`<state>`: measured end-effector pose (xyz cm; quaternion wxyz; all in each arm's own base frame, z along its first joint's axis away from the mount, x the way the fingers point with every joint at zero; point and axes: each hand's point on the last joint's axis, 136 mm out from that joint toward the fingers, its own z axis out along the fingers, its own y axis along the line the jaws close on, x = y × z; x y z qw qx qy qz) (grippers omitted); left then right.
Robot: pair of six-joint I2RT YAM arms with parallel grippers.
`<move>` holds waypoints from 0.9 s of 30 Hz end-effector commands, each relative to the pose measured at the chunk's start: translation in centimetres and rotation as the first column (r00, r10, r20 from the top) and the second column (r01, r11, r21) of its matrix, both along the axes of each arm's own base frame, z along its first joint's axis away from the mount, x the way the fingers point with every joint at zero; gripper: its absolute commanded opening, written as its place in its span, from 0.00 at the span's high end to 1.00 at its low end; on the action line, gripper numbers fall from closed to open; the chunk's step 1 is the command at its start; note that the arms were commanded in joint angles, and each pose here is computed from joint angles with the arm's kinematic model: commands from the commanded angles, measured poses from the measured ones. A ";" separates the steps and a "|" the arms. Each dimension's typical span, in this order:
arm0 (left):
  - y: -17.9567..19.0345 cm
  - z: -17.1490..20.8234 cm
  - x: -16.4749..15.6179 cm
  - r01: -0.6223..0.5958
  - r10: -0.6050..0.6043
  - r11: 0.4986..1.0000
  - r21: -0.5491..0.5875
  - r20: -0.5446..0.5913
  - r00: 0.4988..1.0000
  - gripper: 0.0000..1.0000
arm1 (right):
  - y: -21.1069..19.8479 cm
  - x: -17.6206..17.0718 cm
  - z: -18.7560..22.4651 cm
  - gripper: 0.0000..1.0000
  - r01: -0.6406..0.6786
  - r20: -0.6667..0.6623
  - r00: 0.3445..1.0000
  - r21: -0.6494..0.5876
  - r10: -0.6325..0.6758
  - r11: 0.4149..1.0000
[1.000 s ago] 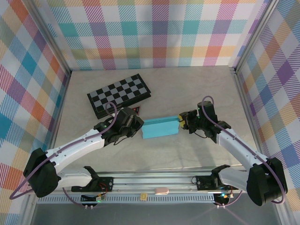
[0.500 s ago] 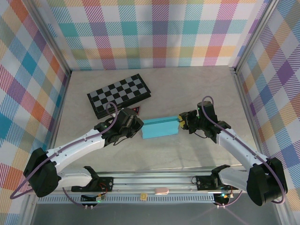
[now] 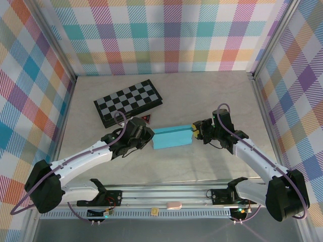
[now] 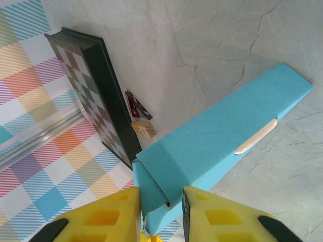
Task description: Fold the paper box
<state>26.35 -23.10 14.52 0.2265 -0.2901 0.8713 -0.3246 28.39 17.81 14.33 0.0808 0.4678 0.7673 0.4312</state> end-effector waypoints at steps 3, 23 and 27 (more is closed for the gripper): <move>4.2 -6.4 -3.4 -0.012 0.048 0.982 0.190 -0.187 0.981 0.89 | -1.1 -2.3 -3.5 0.75 -0.012 -0.123 0.992 -0.074 0.003 0.997; 4.0 -8.3 -4.3 -0.026 0.056 0.990 0.135 -0.223 0.973 0.97 | -2.9 -7.1 -8.4 0.93 -0.081 -0.311 0.950 -0.164 0.026 0.983; 3.7 -8.1 -4.2 -0.021 0.048 0.992 0.125 -0.221 0.974 0.95 | -3.3 -8.8 -9.4 0.98 -0.135 -0.427 0.903 -0.195 0.040 0.971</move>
